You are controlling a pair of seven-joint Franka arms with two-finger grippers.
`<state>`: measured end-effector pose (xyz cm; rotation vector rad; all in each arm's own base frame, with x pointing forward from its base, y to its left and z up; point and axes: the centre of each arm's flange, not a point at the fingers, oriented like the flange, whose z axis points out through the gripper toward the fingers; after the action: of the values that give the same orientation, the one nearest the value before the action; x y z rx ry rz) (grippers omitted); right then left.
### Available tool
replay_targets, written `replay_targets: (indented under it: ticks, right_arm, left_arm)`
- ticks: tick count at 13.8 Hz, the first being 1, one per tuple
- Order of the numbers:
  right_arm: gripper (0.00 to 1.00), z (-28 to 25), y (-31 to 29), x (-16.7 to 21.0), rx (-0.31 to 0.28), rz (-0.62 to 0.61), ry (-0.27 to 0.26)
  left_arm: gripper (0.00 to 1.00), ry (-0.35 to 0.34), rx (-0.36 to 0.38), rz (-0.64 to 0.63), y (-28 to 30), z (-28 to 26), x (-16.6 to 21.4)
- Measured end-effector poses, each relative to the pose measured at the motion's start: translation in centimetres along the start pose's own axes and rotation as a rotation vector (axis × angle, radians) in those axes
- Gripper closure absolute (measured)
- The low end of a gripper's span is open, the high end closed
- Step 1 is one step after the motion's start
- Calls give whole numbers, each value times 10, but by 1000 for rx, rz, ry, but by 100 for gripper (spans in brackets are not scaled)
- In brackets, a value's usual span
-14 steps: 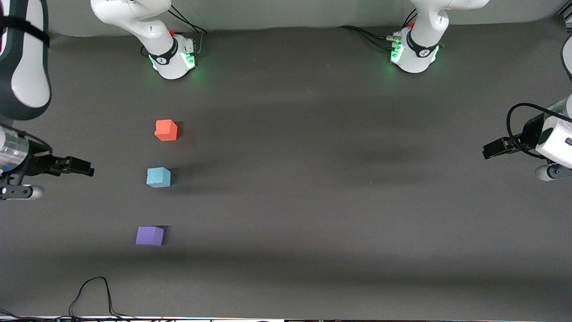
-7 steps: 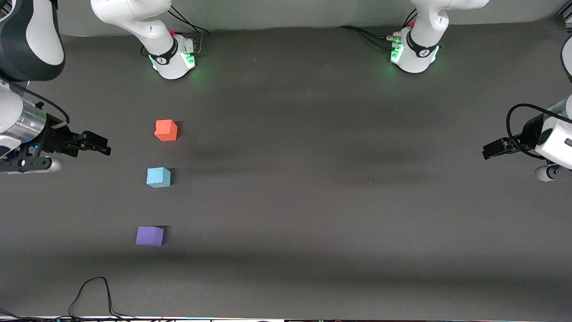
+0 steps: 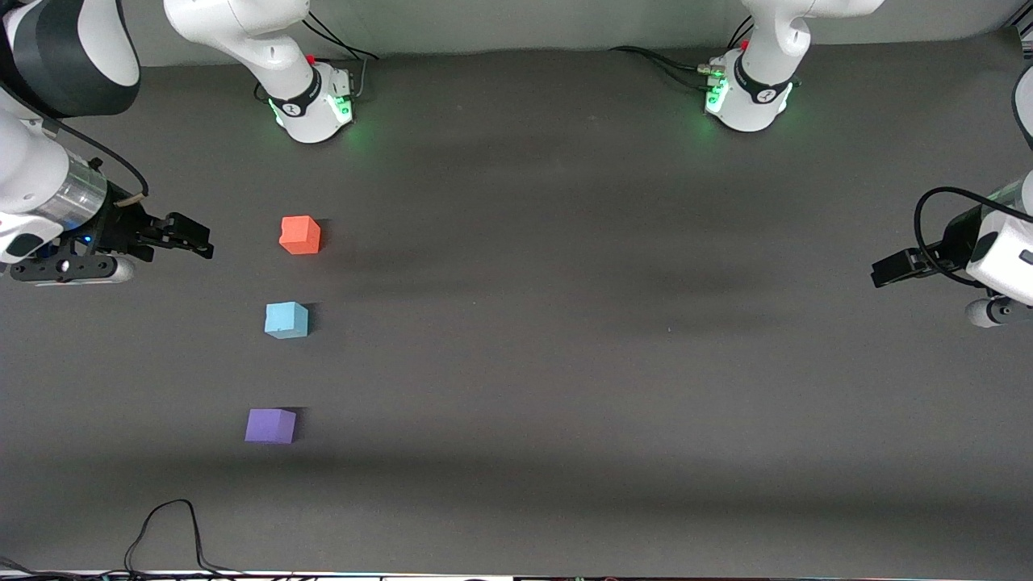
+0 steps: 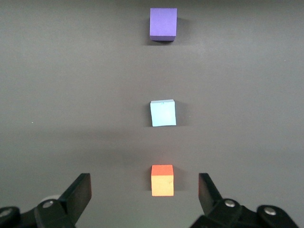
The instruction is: Place blue block between orange and purple blocks
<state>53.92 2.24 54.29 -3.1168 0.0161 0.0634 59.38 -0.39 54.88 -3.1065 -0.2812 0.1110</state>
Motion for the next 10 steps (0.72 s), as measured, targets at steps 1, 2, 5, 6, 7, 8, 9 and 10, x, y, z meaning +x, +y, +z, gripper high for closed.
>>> replay_targets:
  ticks: [1,2,5,6,7,8,9,10]
  right_arm:
    - [0,-3,1,-2,1,2,0]
    - [0,-7,3,-6,2,3,-3]
    - [0,-22,4,-18,8,1,0]
    - [0,-27,5,-21,10,1,4]
    - [0,-30,5,-23,12,1,10]
    - [0,-32,5,-24,13,1,14]
    - [0,-33,5,-24,13,1,15]
    - [0,-33,5,-24,13,1,15]
  left_arm:
    - [0,0,0,0,0,0,0]
    - [0,0,0,0,0,0,0]
    - [0,0,0,0,0,0,0]
    - [0,0,0,0,0,0,0]
    - [0,0,0,0,0,0,0]
    - [0,0,0,0,0,0,0]
    - [0,0,0,0,0,0,0]
    - [0,0,0,0,0,0,0]
